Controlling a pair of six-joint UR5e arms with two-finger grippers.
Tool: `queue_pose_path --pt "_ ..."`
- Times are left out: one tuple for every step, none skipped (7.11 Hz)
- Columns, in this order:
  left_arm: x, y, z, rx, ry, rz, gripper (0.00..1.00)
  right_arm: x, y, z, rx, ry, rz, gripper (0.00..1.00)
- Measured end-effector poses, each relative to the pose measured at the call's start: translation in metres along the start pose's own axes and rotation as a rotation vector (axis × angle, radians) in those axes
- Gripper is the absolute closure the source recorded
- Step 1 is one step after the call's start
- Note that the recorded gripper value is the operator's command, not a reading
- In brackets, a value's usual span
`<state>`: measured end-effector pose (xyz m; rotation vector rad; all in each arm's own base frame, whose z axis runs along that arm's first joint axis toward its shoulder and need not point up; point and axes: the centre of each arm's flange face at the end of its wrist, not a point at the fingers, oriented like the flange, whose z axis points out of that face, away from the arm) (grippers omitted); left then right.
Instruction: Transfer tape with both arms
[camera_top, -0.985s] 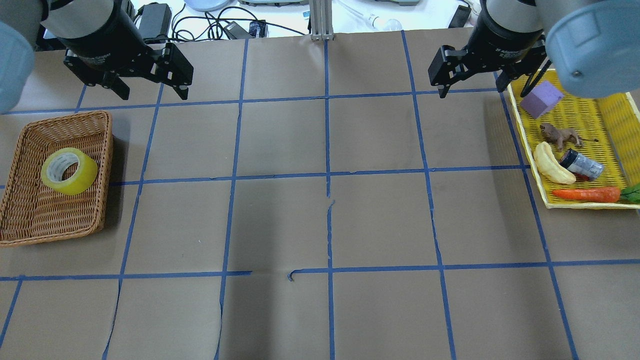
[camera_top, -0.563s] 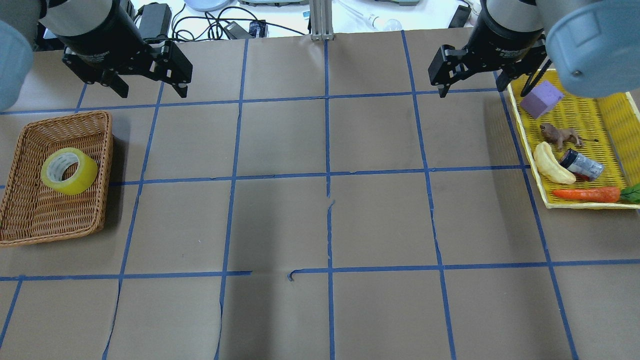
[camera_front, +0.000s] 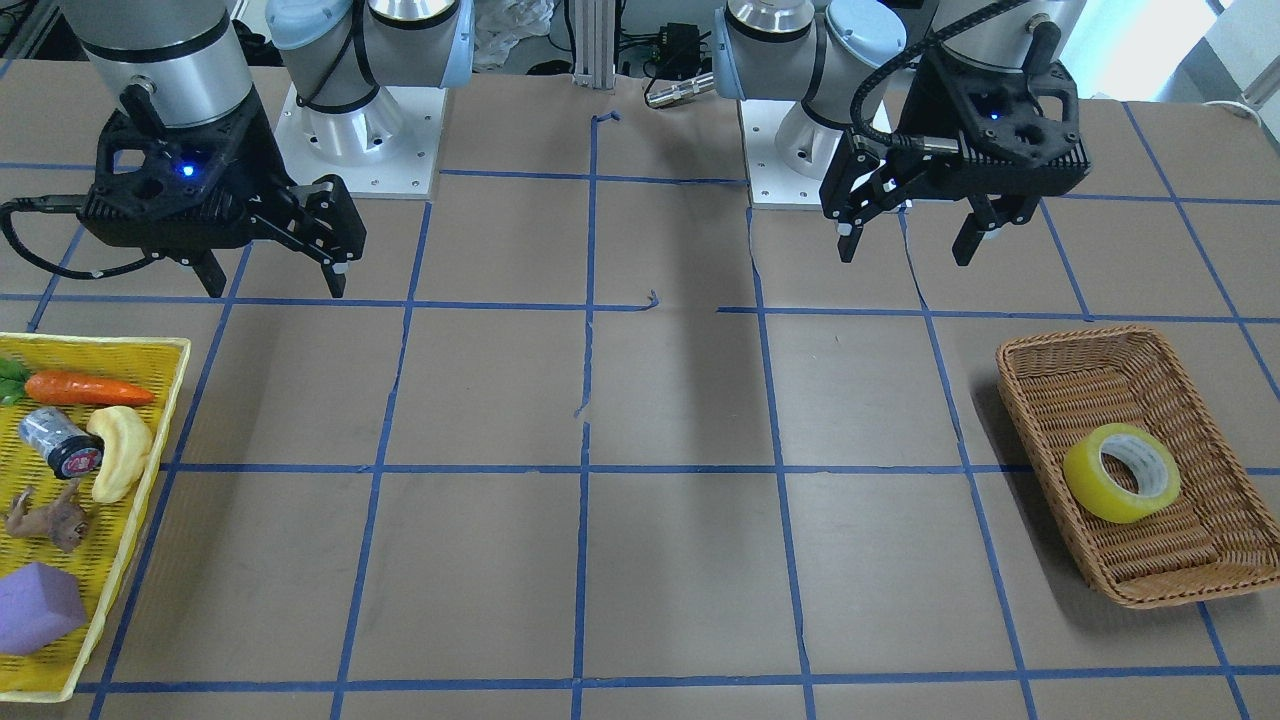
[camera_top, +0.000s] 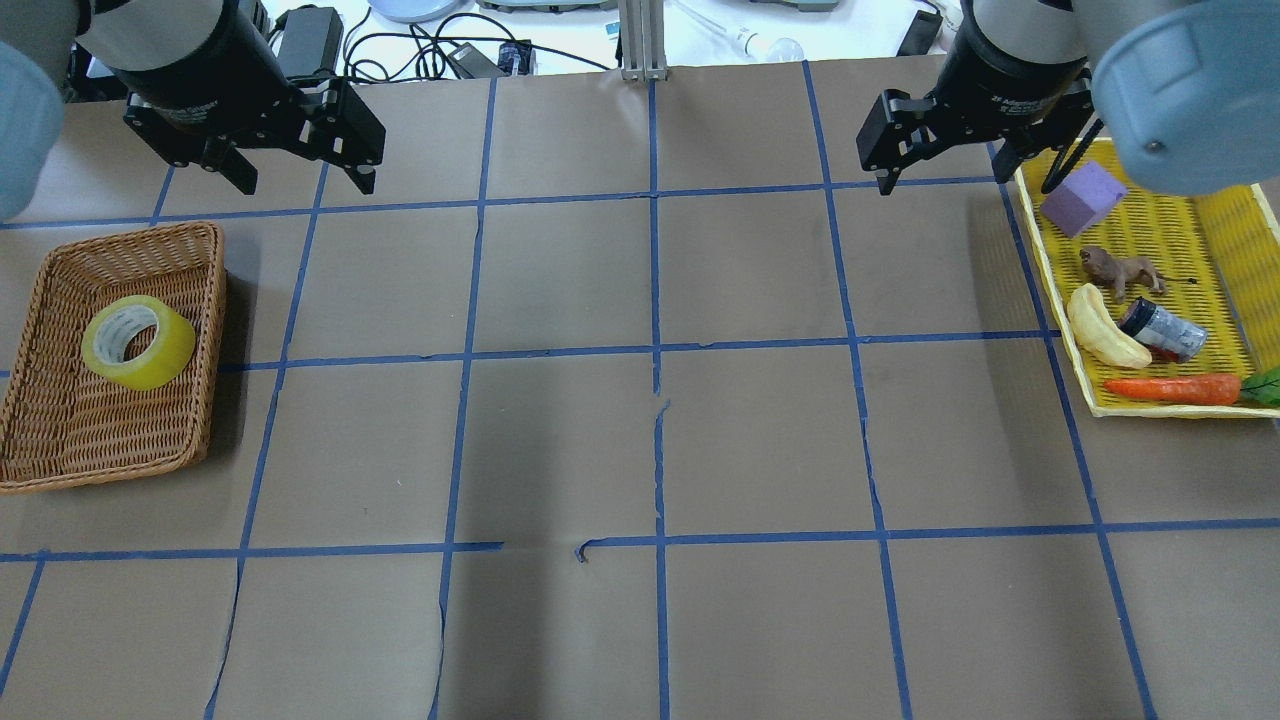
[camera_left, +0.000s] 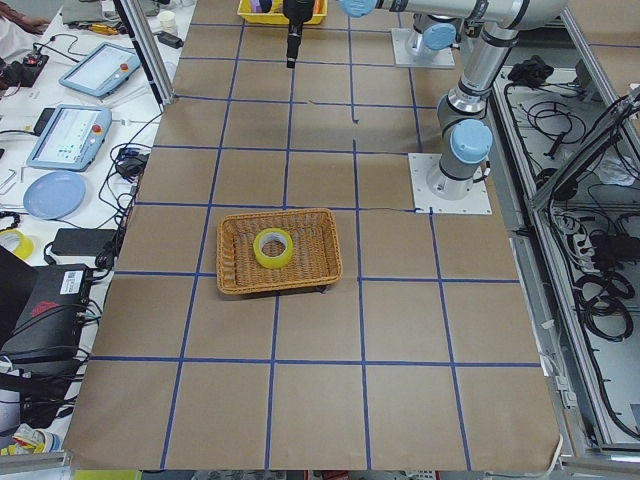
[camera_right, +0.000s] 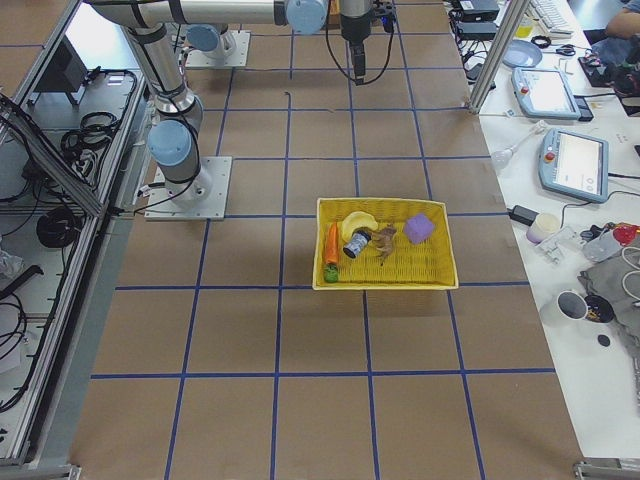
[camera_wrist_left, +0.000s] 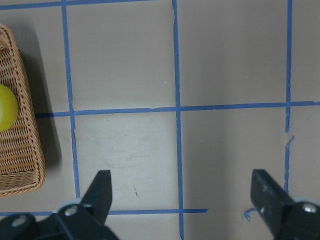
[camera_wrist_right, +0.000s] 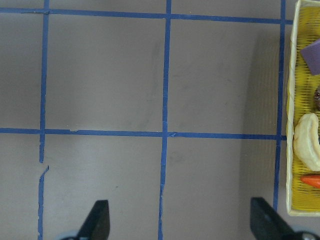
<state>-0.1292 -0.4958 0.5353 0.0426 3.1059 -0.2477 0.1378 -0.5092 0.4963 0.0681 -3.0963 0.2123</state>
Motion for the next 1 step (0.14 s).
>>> queue_pose_path --pt "0.0000 -0.0005 0.0008 -0.001 0.000 0.000 0.00 0.0000 0.0000 0.0000 0.000 0.000 0.000 0.00"
